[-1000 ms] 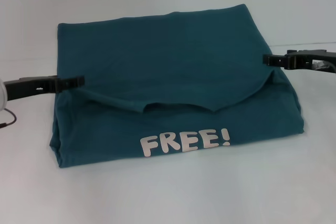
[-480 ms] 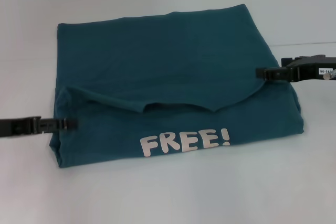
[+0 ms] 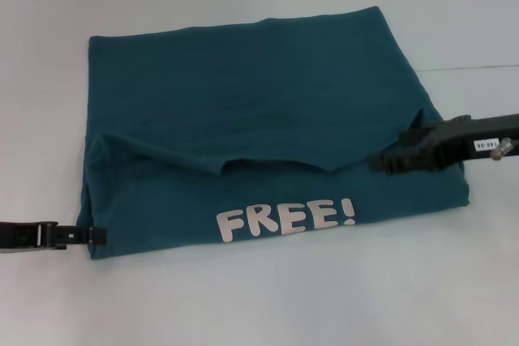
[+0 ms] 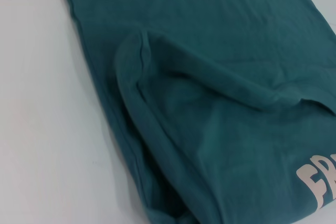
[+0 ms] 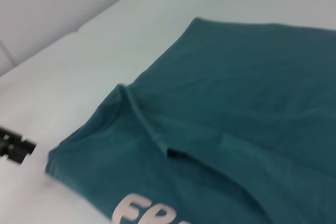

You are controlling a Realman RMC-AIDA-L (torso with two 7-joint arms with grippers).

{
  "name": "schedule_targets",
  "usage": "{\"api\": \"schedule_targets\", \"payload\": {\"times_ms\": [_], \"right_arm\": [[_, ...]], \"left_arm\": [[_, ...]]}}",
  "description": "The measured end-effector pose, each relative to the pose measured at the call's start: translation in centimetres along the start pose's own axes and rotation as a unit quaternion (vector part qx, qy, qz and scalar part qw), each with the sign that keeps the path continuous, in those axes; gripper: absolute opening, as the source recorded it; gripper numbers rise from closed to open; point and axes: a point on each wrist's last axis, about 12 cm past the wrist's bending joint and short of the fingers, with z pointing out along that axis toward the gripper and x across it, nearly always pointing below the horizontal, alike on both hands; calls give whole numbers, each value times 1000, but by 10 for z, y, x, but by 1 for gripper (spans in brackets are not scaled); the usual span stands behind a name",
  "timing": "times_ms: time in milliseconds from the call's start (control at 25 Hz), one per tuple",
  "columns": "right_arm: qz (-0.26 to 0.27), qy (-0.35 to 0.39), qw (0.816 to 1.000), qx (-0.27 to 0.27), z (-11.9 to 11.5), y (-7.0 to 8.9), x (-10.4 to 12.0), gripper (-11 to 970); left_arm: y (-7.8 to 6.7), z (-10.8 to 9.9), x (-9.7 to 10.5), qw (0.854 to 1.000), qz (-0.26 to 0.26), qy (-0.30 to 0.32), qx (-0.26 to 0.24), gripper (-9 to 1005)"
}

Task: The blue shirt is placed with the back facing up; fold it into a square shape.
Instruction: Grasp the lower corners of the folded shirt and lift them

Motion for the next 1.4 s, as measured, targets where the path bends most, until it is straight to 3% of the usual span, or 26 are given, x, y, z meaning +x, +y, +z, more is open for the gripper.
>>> {"api": "schedule_targets", "payload": {"times_ms": [400,760,1400], "right_arm": [[-18,24,999,-15,1,4,5,929],[-17,24,999,-17,3,5,6,929],[-13,23,999,-20,5,5,8,928]], "left_arm": [[-3,7,2,1000,-5,-4,-1,905],[-6,28,-2,999,25,-5,-45,904],[-9,35,-3,998,33,-2,-53,904]]}}
